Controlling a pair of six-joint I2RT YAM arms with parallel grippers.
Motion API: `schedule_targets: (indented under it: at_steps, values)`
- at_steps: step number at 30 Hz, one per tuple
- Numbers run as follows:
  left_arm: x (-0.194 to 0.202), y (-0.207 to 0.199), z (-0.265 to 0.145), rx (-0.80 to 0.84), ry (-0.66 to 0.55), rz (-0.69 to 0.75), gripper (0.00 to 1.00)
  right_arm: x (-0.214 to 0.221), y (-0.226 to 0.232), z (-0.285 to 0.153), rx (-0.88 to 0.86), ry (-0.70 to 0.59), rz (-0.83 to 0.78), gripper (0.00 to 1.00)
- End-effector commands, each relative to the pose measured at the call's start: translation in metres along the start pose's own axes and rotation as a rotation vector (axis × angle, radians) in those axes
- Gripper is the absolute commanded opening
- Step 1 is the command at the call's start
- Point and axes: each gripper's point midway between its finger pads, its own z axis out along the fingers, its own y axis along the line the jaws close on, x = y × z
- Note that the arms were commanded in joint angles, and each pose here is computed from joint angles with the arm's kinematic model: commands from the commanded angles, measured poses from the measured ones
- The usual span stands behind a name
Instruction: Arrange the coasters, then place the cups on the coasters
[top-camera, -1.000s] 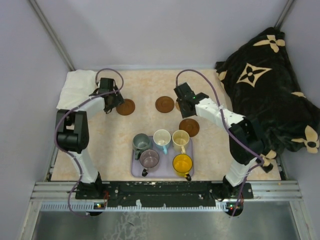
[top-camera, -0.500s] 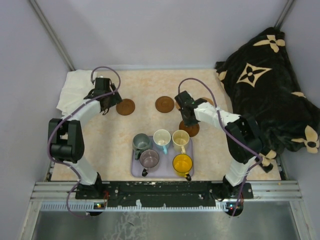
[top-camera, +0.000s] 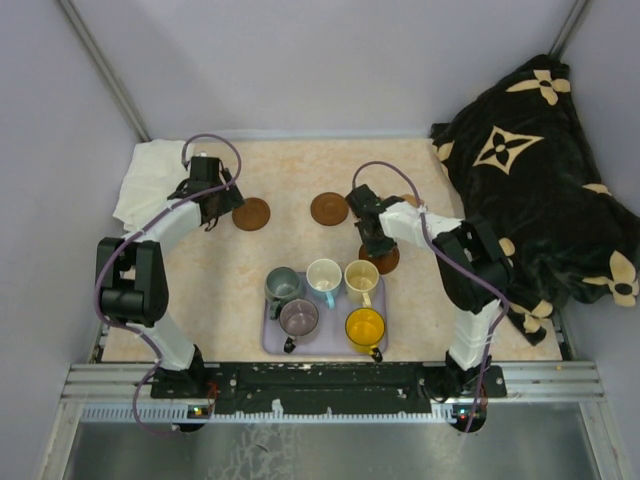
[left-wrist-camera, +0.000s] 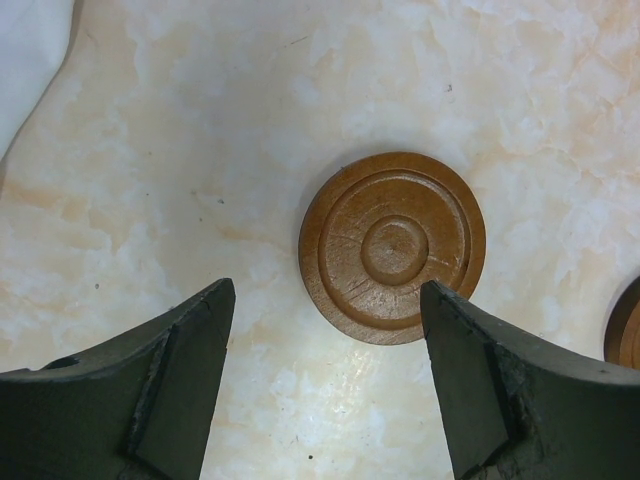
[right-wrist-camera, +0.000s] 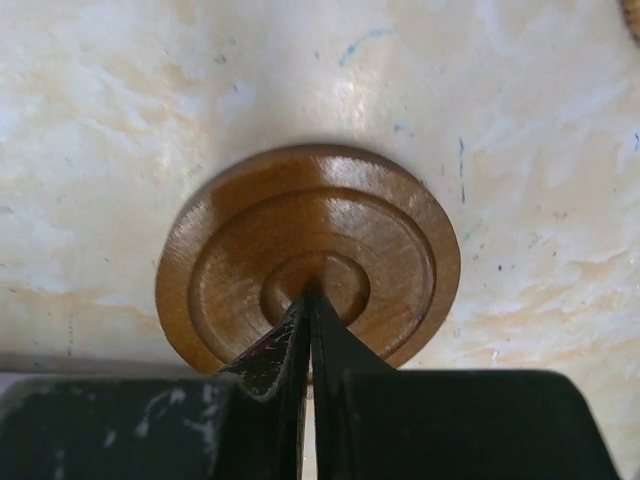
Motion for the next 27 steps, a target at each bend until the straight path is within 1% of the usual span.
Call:
schedule_targets:
  at_steps: [1, 6, 14, 27]
  values:
    - [-0.013, 0.0, -0.01, 0.006, -0.042, -0.009, 0.81, -0.016, 0.016, 0.006, -0.071, 0.006, -0.021, 0.03]
    - [-0.014, 0.002, -0.009, -0.007, -0.045, -0.005, 0.82, -0.032, 0.037, 0.005, -0.167, -0.007, -0.035, 0.03]
    - [-0.012, 0.003, -0.005, -0.017, -0.037, -0.006, 0.82, -0.042, 0.069, 0.009, -0.243, -0.001, -0.093, 0.03]
    - [-0.012, 0.007, 0.001, -0.046, -0.035, 0.008, 0.84, -0.085, 0.147, 0.018, -0.369, -0.018, -0.235, 0.05]
